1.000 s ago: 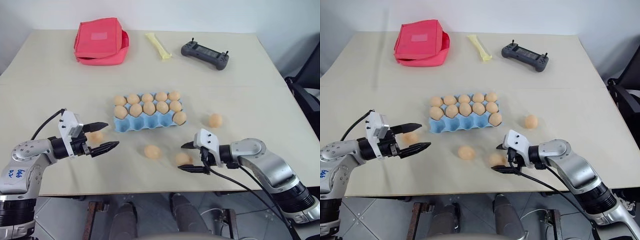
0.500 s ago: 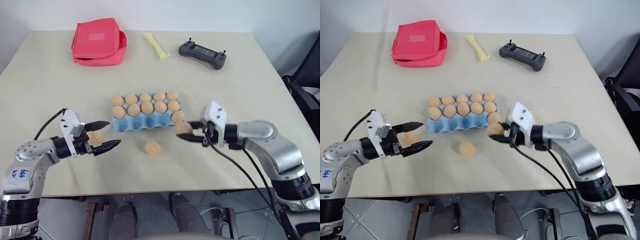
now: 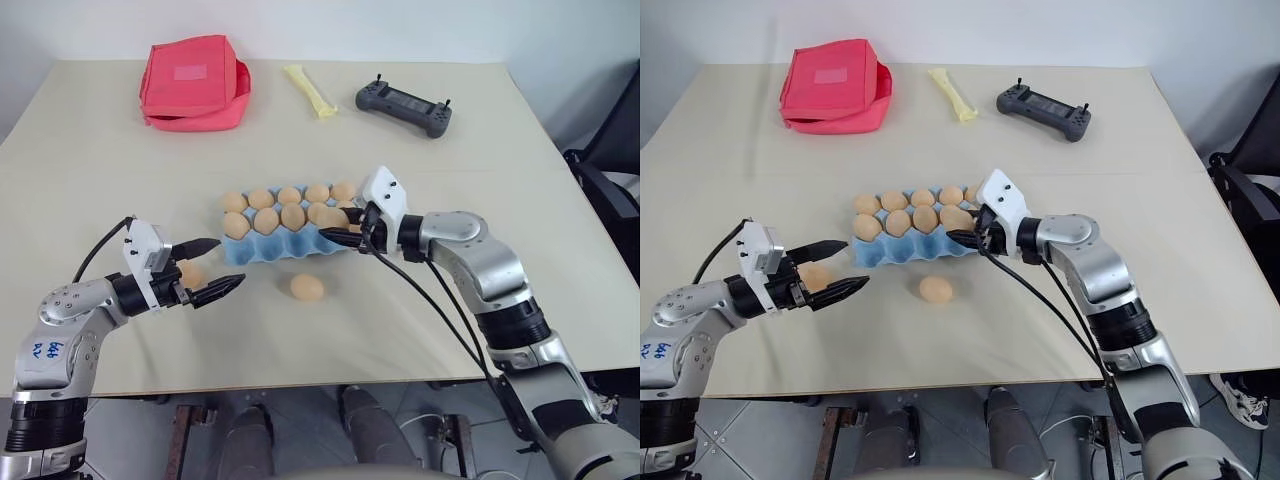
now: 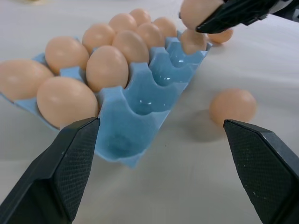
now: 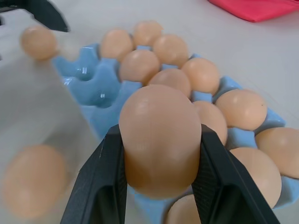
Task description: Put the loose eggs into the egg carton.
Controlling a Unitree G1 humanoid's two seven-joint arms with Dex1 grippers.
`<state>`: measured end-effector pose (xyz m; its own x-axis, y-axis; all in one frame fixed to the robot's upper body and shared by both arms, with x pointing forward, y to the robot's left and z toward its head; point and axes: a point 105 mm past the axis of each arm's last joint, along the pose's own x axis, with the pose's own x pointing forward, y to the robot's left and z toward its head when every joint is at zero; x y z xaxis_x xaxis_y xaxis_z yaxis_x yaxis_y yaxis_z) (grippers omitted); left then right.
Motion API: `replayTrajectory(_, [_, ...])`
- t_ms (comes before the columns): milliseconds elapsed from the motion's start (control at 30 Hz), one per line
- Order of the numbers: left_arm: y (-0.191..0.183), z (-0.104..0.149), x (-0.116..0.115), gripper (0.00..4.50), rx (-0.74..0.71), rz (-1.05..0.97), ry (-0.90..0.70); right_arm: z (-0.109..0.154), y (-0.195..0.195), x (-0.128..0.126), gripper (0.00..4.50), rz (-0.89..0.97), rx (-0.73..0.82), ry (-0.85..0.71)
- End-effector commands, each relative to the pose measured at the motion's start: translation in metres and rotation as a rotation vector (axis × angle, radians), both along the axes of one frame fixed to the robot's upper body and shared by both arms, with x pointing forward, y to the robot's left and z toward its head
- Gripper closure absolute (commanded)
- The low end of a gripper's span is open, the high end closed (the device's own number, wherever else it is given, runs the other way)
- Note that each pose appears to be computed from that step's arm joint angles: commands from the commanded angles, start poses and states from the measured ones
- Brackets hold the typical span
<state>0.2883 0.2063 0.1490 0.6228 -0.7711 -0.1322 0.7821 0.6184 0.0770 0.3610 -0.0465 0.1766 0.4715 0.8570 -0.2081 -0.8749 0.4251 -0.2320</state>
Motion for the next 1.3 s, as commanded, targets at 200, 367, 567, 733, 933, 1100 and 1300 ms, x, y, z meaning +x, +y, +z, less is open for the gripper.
replayTrajectory(200, [0.002, 0.012, -0.004, 0.00, 0.004, 0.013, -0.075, 0.010, 0.006, 0.009, 1.38, 0.005, -0.002, -0.052])
replayTrajectory(367, [0.001, 0.012, -0.004, 0.00, 0.001, 0.011, -0.077, 0.018, 0.004, 0.003, 0.02, 0.017, 0.010, -0.065])
replayTrajectory(567, [0.001, 0.013, 0.001, 0.00, 0.004, 0.001, -0.081, 0.032, -0.012, -0.008, 0.02, 0.004, 0.029, -0.099])
replayTrajectory(733, [0.000, 0.014, 0.005, 0.00, 0.006, -0.014, -0.083, 0.037, -0.044, -0.022, 0.02, -0.037, 0.014, -0.101])
replayTrajectory(933, [-0.002, 0.013, 0.011, 0.00, 0.008, -0.034, -0.080, 0.024, -0.117, -0.042, 0.02, -0.226, -0.074, -0.041])
replayTrajectory(1100, [-0.003, 0.015, 0.014, 0.00, 0.009, -0.048, -0.081, 0.014, -0.167, -0.057, 0.02, -0.407, -0.120, 0.024])
replayTrajectory(1300, [-0.003, 0.017, 0.017, 0.00, 0.015, -0.054, -0.084, 0.001, -0.188, -0.068, 0.02, -0.504, -0.122, 0.071])
